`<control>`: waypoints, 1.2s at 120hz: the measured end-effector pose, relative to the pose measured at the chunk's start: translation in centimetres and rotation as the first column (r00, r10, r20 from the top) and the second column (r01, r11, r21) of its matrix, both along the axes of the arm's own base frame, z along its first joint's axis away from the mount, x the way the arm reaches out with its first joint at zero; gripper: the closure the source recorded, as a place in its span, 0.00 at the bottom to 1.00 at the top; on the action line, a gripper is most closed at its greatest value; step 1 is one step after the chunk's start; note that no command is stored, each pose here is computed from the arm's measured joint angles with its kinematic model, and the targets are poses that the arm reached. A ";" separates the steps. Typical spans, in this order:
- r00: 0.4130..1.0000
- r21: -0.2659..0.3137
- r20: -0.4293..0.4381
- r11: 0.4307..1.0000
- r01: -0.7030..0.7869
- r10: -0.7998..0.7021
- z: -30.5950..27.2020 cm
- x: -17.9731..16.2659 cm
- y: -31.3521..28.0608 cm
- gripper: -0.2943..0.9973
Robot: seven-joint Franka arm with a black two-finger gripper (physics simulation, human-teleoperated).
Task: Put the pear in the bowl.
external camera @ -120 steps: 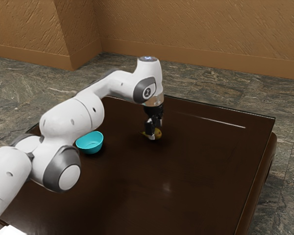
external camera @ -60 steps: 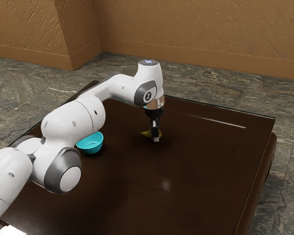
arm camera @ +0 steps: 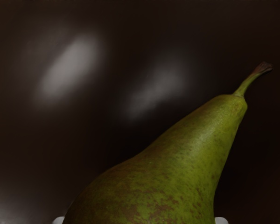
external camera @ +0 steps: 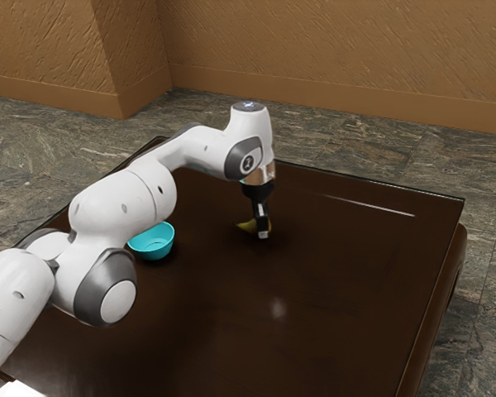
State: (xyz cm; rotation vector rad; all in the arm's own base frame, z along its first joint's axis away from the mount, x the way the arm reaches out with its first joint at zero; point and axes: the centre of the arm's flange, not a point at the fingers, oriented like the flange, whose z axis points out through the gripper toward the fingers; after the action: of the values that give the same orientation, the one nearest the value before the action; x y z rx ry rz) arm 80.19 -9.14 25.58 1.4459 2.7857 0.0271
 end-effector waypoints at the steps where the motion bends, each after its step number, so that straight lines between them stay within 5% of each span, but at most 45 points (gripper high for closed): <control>1: 1.000 0.000 0.000 1.000 -0.001 0.001 0.0 0.0 0.0 0.51; 40: 0.999 0.027 0.029 0.999 -0.022 0.022 8.6 -1.4 0.9 0.60; 54: 0.997 0.046 0.023 0.996 -0.081 0.080 13.1 -3.4 5.7 0.62; 72: 0.985 0.056 -0.054 0.985 -0.162 0.165 12.2 -8.8 12.0 0.66; 96: 0.960 0.026 -0.025 0.960 -0.277 0.278 9.5 -13.3 19.5 0.66; 122: 0.951 -0.001 0.000 0.951 -0.310 0.310 6.4 -13.9 21.6 0.61; 144: 0.952 -0.005 0.024 0.952 -0.305 0.305 5.9 -14.0 21.8 0.42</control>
State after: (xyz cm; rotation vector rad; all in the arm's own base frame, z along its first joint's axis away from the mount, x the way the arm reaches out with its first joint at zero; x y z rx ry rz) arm 66.19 12.64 31.45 0.9917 2.9571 0.0428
